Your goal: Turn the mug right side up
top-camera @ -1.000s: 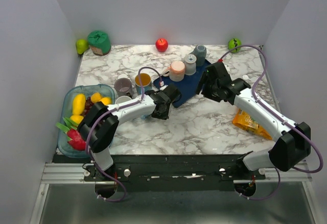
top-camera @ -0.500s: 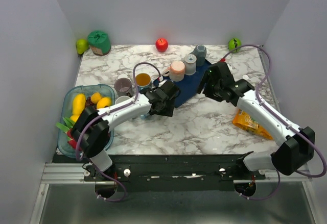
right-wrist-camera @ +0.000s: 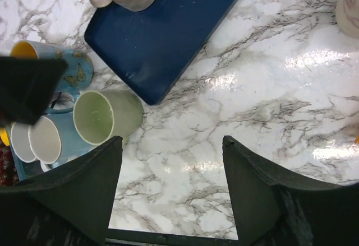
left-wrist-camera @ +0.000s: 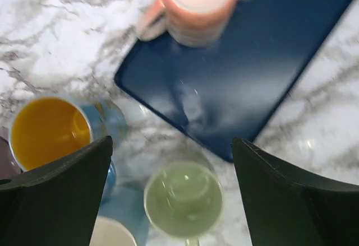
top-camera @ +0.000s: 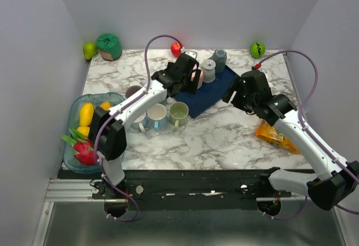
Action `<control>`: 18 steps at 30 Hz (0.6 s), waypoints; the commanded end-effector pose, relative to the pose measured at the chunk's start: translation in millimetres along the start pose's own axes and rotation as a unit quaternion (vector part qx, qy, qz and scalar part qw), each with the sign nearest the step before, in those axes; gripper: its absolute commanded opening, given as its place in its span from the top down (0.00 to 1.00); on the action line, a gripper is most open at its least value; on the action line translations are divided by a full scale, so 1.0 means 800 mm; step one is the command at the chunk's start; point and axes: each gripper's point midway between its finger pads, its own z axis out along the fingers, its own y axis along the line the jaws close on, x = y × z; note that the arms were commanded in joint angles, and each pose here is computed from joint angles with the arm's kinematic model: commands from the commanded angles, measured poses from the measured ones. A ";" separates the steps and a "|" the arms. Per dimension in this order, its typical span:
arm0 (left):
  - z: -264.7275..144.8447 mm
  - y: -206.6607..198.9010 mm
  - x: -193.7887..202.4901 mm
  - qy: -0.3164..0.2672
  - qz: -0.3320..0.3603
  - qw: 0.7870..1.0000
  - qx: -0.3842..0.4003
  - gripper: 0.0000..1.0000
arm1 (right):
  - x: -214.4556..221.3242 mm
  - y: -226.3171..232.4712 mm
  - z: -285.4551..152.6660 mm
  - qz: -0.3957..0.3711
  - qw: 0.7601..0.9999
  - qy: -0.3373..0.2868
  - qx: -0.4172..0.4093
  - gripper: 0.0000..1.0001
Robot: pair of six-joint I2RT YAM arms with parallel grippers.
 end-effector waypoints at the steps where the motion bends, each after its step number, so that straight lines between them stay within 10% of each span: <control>1: 0.067 0.069 -0.029 0.004 -0.041 0.995 -0.096 0.06 | 0.007 -0.026 -0.009 0.005 1.000 -0.003 0.030 0.21; 18: 0.218 0.119 -0.043 0.031 0.010 0.993 -0.117 0.14 | 0.012 -0.045 -0.023 0.008 0.998 0.002 0.058 0.23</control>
